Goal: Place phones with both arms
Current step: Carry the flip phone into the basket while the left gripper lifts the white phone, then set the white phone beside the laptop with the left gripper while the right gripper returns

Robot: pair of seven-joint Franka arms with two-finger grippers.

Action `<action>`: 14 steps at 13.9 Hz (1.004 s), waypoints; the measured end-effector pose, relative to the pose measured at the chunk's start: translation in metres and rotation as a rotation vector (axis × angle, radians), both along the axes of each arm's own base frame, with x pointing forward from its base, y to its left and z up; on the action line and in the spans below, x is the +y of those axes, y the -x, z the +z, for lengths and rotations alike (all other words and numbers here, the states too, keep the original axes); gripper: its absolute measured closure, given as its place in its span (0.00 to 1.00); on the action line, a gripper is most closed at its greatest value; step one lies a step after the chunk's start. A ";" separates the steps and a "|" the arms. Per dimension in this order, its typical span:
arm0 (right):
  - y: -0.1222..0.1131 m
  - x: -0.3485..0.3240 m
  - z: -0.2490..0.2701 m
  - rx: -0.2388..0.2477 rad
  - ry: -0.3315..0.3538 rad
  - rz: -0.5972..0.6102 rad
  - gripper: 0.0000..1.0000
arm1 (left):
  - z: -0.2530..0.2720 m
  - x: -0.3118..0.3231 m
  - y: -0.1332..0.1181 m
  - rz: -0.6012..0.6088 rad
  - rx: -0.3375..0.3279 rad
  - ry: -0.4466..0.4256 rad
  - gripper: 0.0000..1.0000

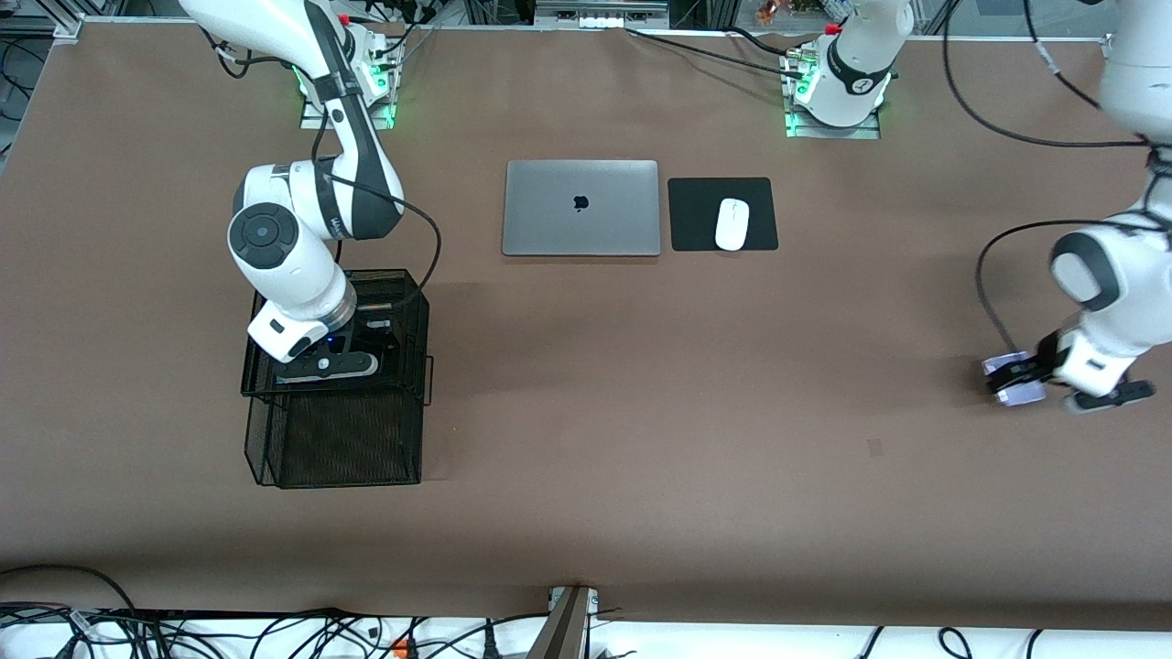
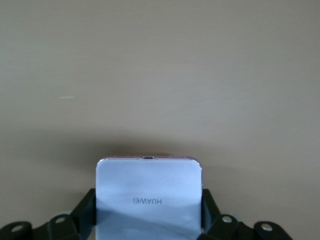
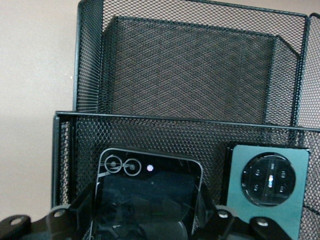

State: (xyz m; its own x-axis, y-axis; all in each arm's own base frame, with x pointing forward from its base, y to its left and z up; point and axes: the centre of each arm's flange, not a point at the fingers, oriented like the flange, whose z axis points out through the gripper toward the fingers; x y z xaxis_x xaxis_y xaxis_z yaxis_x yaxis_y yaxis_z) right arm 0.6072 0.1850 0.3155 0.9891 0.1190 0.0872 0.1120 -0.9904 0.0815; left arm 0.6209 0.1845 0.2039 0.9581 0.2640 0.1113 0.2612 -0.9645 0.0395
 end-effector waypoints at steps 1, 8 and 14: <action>0.000 -0.001 0.000 0.003 -0.015 -0.014 0.16 | -0.003 -0.034 -0.009 0.029 0.008 0.012 0.15; 0.000 -0.001 0.000 -0.003 -0.042 -0.036 0.00 | 0.002 -0.253 -0.042 0.189 0.111 0.042 0.15; -0.013 0.001 0.022 -0.042 -0.057 -0.034 0.00 | 0.002 -0.454 -0.012 0.034 0.119 0.022 0.15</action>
